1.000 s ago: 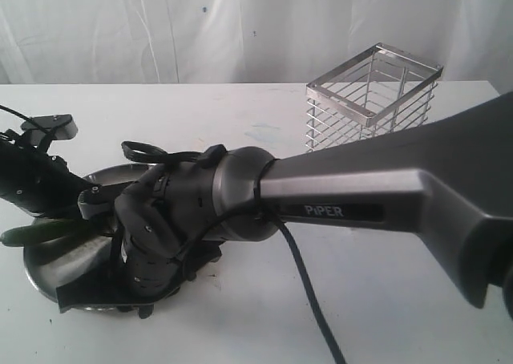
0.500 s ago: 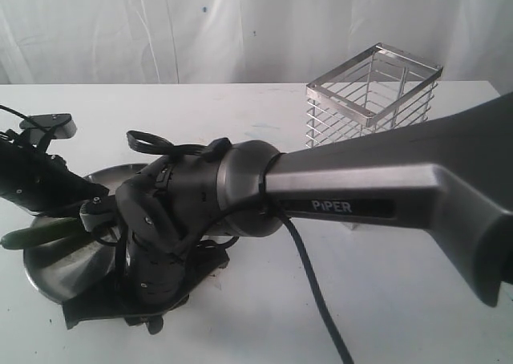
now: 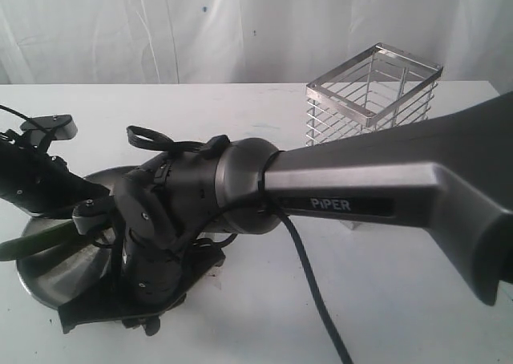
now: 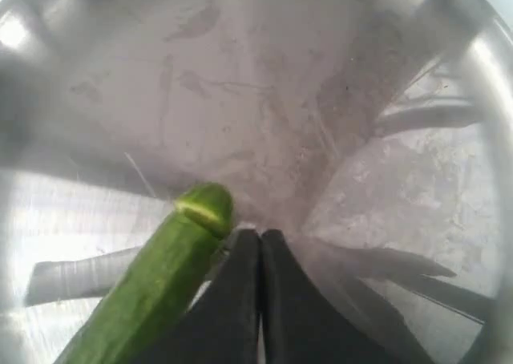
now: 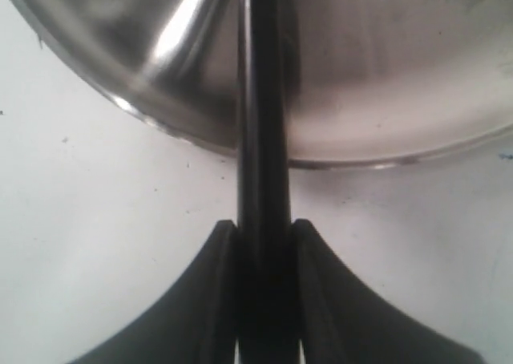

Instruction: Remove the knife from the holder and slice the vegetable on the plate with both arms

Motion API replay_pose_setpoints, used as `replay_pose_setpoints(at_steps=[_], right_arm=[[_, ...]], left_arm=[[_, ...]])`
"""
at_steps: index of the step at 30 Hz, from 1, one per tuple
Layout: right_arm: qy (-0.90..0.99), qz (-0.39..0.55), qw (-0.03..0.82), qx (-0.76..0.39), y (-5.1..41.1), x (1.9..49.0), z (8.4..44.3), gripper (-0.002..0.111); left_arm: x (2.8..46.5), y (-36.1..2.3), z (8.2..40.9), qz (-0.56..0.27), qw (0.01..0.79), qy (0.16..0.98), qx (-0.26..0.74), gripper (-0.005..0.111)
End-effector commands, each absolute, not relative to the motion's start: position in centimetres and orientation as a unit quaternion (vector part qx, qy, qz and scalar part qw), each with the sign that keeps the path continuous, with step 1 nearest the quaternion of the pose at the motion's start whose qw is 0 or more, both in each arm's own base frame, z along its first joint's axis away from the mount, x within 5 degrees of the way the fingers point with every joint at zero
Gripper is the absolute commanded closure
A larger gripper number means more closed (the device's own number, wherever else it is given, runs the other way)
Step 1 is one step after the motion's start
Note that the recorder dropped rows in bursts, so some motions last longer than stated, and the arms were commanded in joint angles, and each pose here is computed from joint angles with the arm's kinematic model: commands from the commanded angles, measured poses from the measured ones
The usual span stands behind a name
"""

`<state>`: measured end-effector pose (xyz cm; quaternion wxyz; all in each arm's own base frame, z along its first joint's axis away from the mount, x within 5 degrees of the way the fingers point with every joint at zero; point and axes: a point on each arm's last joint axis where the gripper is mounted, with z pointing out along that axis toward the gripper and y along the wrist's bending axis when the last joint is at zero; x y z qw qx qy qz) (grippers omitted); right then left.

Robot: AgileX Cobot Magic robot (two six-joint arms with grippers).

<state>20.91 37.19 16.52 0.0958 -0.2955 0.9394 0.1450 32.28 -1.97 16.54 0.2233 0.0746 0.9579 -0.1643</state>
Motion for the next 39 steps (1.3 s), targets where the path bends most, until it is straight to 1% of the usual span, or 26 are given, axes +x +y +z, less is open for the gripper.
replay_pose_setpoints(at_steps=[1, 3, 9, 13, 20, 27, 29, 32, 34, 39], right_arm=[[0.932, 0.155, 0.116, -0.307, 37.6, 21.7, 17.6, 0.108], [0.934, 0.148, 0.108, -0.307, 37.6, 22.1, 17.3, 0.108], [0.932, 0.143, 0.105, -0.315, 37.7, 22.5, 16.8, 0.108], [0.932, 0.139, 0.101, -0.32, 37.8, 22.5, 16.3, 0.108], [0.929, 0.126, 0.083, -0.337, 38.1, 22.6, 15.4, 0.108], [0.927, 0.134, 0.088, -0.339, 38.9, 23.0, 15.8, 0.108], [0.927, 0.123, 0.073, -0.346, 38.9, 22.9, 15.8, 0.108], [0.928, 0.089, 0.022, -0.362, 38.0, 22.3, 15.7, 0.108], [0.927, 0.082, 0.009, -0.366, 37.7, 22.0, 16.1, 0.108], [0.924, 0.089, 0.022, -0.372, 37.7, 22.1, 16.9, 0.108]], left_arm=[[31.8, -2.3, 16.7, -0.181, 0.212, 0.958, 0.067, 0.105], [31.7, -2.4, 17.3, -0.182, 0.22, 0.956, 0.063, 0.105], [31.7, -2.4, 20.7, -0.179, 0.274, 0.942, 0.071, 0.105], [31.3, -2.5, 21.9, -0.179, 0.289, 0.937, 0.075, 0.105], [30.9, -2.6, 23.0, -0.183, 0.3, 0.933, 0.081, 0.105], [30.5, -2.6, 23.9, -0.185, 0.312, 0.928, 0.083, 0.105], [30.4, -2.6, 24.1, -0.185, 0.315, 0.927, 0.084, 0.105], [30.4, -2.7, 24.1, -0.186, 0.316, 0.927, 0.082, 0.105], [30.4, -2.7, 24.2, -0.189, 0.316, 0.926, 0.079, 0.105], [30.3, -2.8, 24.1, -0.194, 0.312, 0.927, 0.081, 0.105]])
